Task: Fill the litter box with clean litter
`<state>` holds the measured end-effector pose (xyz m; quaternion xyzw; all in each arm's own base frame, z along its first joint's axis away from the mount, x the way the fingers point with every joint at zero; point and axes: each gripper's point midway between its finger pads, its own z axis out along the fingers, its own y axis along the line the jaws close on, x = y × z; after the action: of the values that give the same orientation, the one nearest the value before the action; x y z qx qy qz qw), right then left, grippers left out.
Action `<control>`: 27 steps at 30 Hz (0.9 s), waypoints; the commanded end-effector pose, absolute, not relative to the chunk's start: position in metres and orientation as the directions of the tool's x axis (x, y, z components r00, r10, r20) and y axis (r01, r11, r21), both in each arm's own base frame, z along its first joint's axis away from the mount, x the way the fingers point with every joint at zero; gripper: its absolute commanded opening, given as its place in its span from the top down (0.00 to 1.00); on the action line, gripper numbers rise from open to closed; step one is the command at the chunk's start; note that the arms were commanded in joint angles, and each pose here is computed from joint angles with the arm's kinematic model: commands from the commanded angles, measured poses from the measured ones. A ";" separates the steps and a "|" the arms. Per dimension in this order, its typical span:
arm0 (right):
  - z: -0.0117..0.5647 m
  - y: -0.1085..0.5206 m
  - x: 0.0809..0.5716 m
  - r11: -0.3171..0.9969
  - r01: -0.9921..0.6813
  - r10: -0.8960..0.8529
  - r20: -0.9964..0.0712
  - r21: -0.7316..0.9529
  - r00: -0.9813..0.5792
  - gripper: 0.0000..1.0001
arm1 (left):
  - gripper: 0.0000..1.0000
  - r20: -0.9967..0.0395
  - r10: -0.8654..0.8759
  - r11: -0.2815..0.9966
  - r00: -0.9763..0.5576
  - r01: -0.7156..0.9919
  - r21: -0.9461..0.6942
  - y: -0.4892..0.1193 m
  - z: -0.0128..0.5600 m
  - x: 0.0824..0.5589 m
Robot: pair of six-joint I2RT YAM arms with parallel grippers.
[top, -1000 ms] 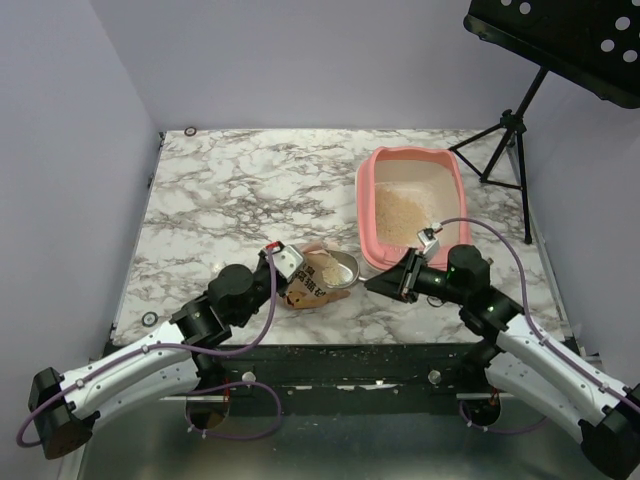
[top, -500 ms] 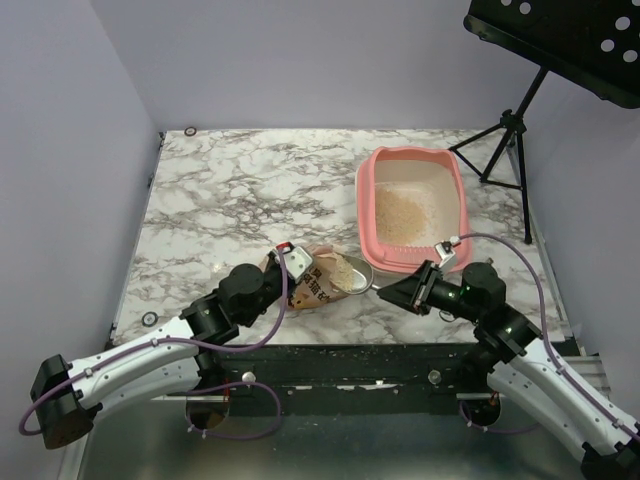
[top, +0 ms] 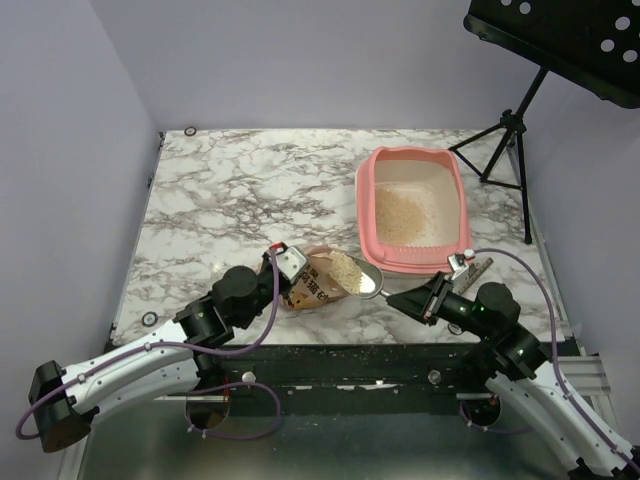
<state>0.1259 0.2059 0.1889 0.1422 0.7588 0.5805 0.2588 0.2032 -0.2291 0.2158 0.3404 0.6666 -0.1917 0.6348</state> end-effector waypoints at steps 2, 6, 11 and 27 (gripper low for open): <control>0.201 0.199 0.127 0.245 -0.094 0.565 -0.221 0.965 -0.795 1.00 | 1.00 -0.991 0.083 0.735 0.101 0.665 0.129 -0.227 0.258 0.205; 0.209 0.198 0.125 0.229 -0.102 0.566 -0.217 0.968 -0.795 1.00 | 1.00 -0.992 0.063 0.786 0.106 0.607 0.115 -0.213 0.264 0.211; 0.221 0.203 0.122 0.194 -0.105 0.548 -0.197 0.975 -0.813 1.00 | 1.00 -0.993 0.057 0.833 0.102 0.544 0.103 -0.198 0.270 0.216; 0.305 0.180 0.155 0.120 -0.182 0.744 -0.210 0.976 -0.634 1.00 | 1.00 -0.994 0.031 0.835 0.104 0.544 0.083 -0.189 0.279 0.209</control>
<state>0.1395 0.1928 0.2545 0.1919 0.7080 0.6060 0.3078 0.2083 -0.1949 0.2319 0.2742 0.6782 -0.1558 0.6638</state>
